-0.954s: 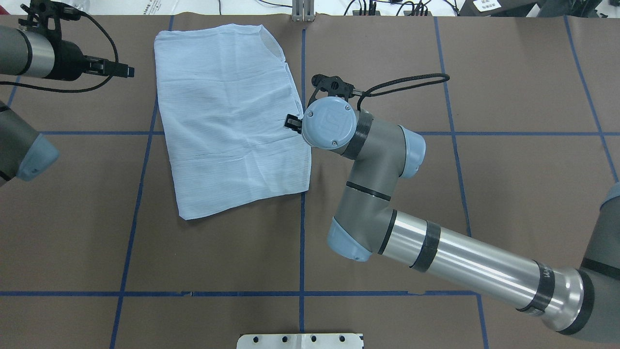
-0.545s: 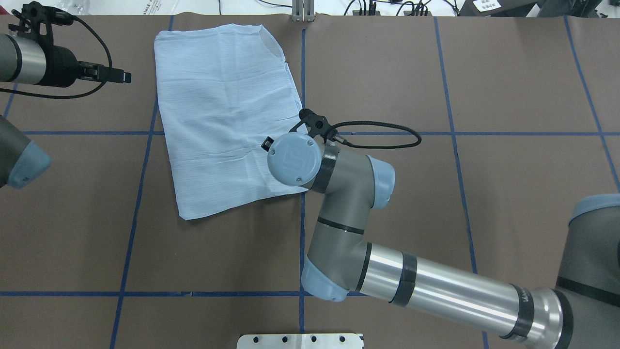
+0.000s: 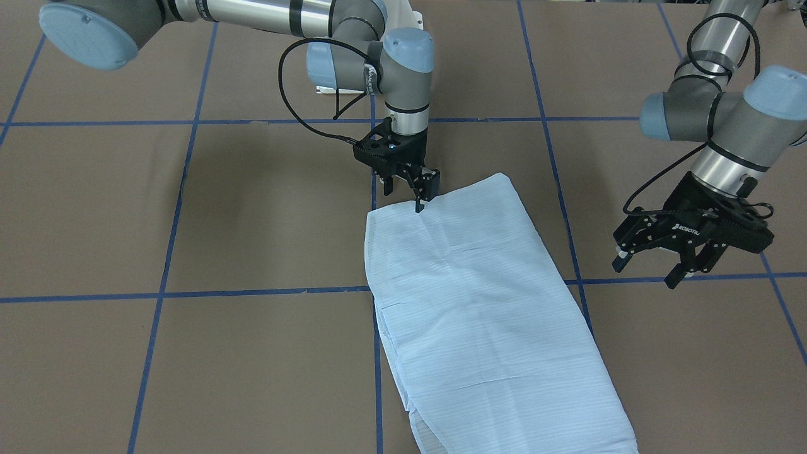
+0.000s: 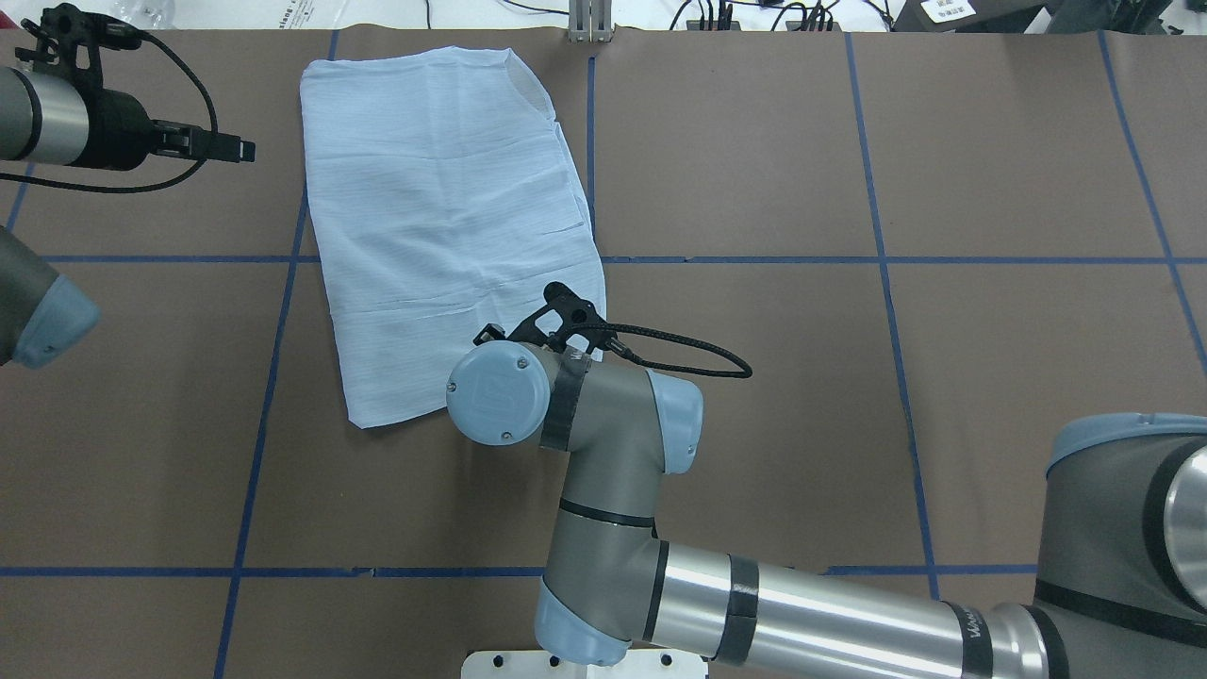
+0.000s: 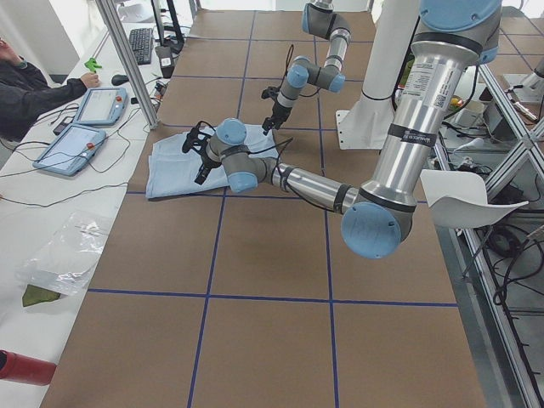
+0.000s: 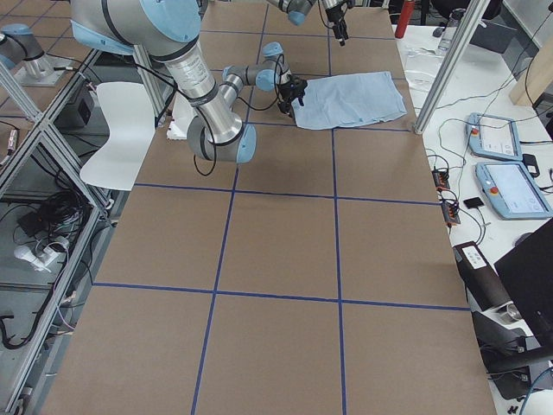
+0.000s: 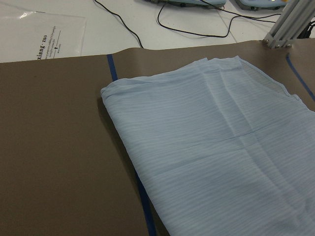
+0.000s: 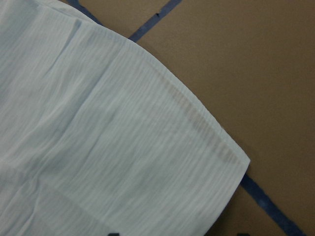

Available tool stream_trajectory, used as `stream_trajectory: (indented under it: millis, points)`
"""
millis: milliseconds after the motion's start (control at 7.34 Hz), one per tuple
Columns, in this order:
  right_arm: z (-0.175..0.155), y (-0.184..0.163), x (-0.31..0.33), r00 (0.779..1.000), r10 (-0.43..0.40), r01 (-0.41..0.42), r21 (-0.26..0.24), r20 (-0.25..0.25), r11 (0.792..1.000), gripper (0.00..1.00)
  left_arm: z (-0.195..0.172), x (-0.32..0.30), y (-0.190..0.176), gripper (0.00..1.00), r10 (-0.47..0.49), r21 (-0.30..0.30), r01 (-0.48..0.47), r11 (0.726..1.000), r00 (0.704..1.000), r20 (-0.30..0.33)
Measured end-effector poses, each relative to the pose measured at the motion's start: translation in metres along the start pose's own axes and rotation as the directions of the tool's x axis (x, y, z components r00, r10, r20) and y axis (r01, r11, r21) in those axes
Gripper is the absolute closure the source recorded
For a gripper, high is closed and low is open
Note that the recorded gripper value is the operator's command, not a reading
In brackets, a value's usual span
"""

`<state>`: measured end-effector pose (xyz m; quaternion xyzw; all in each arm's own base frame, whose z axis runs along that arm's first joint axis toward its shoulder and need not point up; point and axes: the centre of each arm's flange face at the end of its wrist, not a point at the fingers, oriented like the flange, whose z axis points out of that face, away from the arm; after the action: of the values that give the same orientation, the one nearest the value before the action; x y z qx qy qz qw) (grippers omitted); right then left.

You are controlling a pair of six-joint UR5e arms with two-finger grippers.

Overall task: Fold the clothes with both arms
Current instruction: 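Grasp the corner with the right gripper and drag the shirt, rotating it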

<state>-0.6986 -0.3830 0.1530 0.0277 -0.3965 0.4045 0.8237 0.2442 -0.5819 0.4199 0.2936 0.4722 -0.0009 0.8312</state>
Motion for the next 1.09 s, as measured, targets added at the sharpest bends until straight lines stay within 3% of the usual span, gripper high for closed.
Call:
stream_trajectory:
  millis: [273, 545, 1090]
  points:
    - [0.010, 0.010, -0.013, 1.000, 0.015, -0.015, 0.016, -0.021, 1.000, 0.34, 0.001, -0.003, 0.002, 0.00, -0.001, -0.002, 0.001, 1.000, 1.000, 0.005]
    - [0.014, 0.012, -0.014, 0.999, 0.014, -0.013, 0.023, -0.030, 1.000, 1.00, 0.001, -0.004, 0.003, 0.00, -0.001, -0.003, 0.001, 1.000, 1.000, 0.008]
    - [0.007, 0.009, -0.024, 1.000, 0.027, -0.027, 0.039, 0.004, 0.999, 1.00, 0.001, -0.009, 0.007, 0.00, -0.004, -0.006, 0.004, 1.000, 1.000, 0.015]
